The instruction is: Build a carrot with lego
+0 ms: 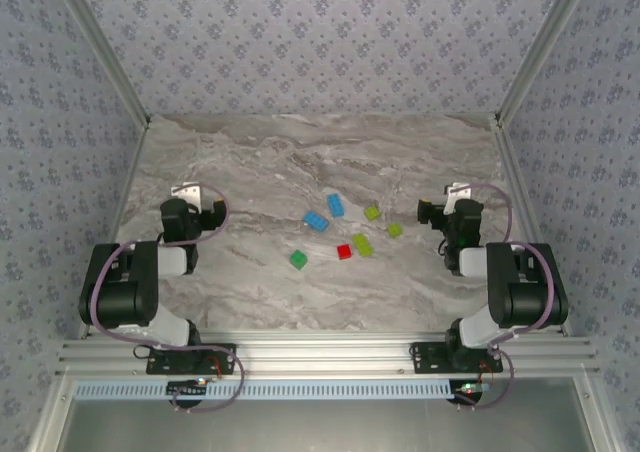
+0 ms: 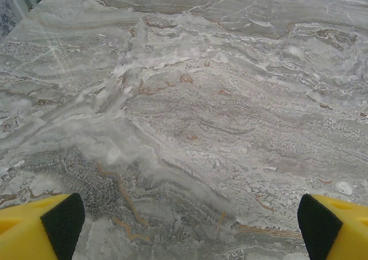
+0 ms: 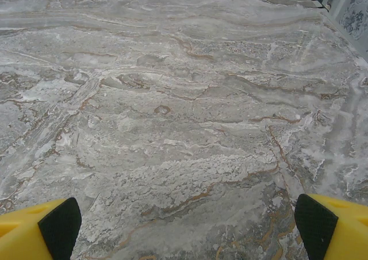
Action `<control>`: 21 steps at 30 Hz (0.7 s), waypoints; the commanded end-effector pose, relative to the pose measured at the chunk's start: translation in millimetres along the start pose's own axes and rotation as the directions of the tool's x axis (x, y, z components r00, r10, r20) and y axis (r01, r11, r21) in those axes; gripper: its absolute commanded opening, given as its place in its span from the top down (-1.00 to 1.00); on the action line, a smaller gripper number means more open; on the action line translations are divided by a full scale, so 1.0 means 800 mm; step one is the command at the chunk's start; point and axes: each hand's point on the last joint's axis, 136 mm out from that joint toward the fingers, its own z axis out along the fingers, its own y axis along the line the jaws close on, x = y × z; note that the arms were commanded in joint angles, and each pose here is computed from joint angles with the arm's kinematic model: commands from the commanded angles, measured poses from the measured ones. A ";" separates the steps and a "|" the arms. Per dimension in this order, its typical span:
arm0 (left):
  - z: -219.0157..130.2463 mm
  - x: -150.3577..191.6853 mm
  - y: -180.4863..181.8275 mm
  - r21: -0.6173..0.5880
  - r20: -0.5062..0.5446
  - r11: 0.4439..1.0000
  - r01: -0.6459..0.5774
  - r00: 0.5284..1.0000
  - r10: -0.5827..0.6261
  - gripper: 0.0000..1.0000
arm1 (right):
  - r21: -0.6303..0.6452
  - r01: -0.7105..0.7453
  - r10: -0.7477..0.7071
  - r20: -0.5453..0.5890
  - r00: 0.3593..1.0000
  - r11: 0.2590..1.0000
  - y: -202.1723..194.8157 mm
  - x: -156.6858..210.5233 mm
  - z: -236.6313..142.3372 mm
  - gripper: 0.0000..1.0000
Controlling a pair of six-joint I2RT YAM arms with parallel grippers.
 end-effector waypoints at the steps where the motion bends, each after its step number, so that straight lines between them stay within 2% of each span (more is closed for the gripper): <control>1: 0.003 -0.008 0.001 0.007 0.012 1.000 -0.001 1.000 0.000 -0.95 | 0.000 0.008 -0.008 0.005 1.000 1.000 -0.001 -0.006 0.004 -1.00; 16: 0.003 -0.009 0.001 0.007 0.014 1.000 0.000 1.000 0.000 -0.95 | -0.002 0.008 -0.008 0.005 1.000 1.000 -0.001 -0.005 0.004 -1.00; 21: 0.004 -0.013 0.008 -0.025 -0.004 1.000 0.012 1.000 -0.012 -0.95 | -0.001 0.008 -0.008 0.006 1.000 1.000 -0.001 -0.006 0.003 -1.00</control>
